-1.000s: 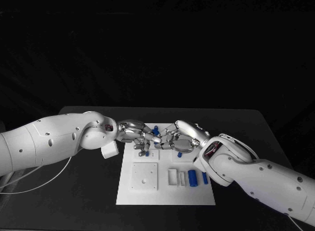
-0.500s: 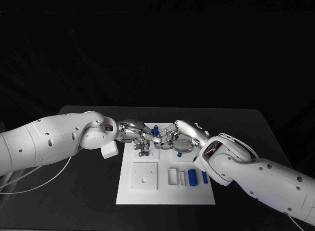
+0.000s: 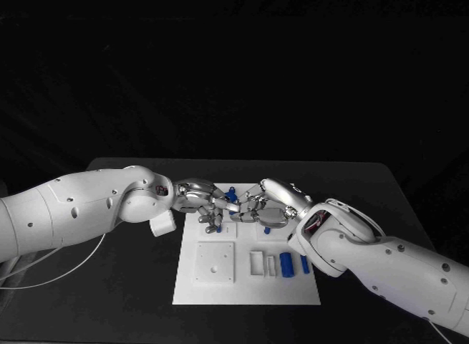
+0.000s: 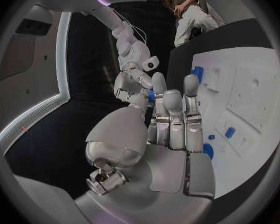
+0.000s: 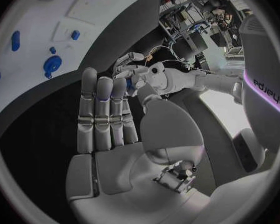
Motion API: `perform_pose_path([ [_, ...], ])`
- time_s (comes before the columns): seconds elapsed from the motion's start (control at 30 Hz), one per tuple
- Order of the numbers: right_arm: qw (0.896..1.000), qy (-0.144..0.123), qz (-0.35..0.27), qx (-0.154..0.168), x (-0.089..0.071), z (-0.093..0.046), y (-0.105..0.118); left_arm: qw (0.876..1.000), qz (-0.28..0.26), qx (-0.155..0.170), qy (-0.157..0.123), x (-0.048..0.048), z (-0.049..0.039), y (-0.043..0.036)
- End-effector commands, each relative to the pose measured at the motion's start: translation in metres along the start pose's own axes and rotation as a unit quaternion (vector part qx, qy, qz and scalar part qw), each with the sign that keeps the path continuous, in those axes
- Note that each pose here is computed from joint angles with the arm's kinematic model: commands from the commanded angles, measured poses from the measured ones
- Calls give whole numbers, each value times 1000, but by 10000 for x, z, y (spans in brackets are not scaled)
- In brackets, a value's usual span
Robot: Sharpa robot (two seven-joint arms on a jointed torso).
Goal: Assemble the parts on the task board
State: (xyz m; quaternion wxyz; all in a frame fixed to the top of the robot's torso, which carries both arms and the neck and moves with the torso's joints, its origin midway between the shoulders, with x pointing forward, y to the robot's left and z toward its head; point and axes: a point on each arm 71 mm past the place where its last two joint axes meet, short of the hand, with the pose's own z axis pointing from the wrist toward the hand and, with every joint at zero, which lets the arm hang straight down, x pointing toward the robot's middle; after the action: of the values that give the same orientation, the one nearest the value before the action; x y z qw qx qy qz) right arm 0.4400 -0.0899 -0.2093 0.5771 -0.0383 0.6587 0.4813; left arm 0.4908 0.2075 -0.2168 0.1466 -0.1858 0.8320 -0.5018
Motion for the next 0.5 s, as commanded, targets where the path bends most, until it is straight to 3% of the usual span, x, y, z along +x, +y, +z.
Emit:
perform_pose_path([
  [0.03, 1000, 9, -5, -1, 38, -16, -6, 1000, -9, 14, -2, -12, -3, -47],
  [0.5, 1000, 9, -6, -1, 37, -26, -12, 1000, -10, 9, -4, -39, -17, -28],
])
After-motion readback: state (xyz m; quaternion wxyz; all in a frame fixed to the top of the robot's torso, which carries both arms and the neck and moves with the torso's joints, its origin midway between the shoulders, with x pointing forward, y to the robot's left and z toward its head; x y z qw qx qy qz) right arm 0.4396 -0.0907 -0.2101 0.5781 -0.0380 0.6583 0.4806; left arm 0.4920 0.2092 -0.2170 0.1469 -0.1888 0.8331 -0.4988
